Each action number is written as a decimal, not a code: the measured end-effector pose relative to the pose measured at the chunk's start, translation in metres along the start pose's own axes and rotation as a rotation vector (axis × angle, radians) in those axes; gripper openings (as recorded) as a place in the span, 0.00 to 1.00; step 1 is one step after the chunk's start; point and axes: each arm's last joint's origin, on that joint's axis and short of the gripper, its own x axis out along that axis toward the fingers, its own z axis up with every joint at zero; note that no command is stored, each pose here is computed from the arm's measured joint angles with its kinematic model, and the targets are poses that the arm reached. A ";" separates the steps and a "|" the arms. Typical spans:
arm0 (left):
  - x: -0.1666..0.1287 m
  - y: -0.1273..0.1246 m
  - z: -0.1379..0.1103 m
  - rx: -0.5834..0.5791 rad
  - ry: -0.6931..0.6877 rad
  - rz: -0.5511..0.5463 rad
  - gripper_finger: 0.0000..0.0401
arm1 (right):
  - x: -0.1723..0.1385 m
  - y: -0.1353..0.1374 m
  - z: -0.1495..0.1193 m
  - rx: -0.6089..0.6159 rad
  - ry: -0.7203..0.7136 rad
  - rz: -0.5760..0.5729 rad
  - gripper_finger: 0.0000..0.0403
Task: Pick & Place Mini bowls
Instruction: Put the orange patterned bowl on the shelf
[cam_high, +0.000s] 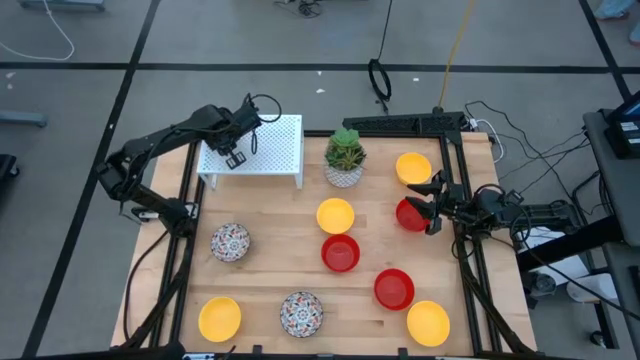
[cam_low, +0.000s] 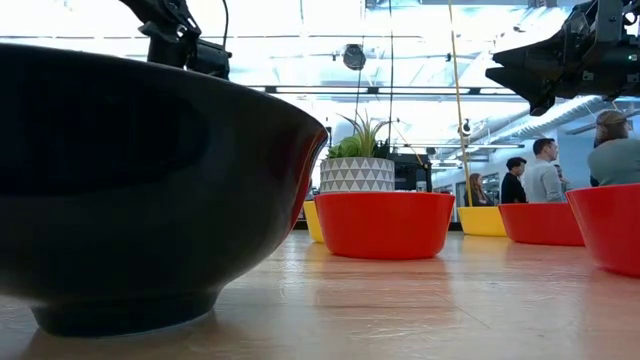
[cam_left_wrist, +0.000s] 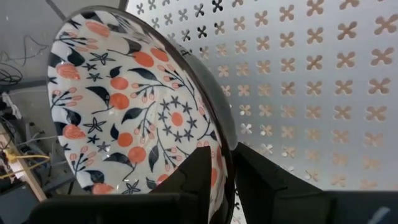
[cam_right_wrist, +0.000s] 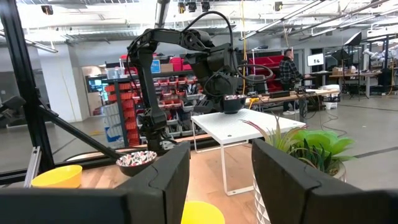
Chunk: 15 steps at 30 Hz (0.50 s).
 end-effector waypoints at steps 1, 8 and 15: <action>0.000 0.000 0.000 0.002 0.000 0.000 0.17 | 0.000 0.000 0.000 0.000 0.000 0.000 0.40; -0.004 -0.006 -0.004 0.099 0.025 -0.001 0.17 | 0.000 0.000 0.000 0.000 0.000 0.000 0.40; -0.008 -0.011 -0.003 0.073 0.013 0.049 0.17 | 0.000 0.000 0.000 0.000 0.000 0.000 0.40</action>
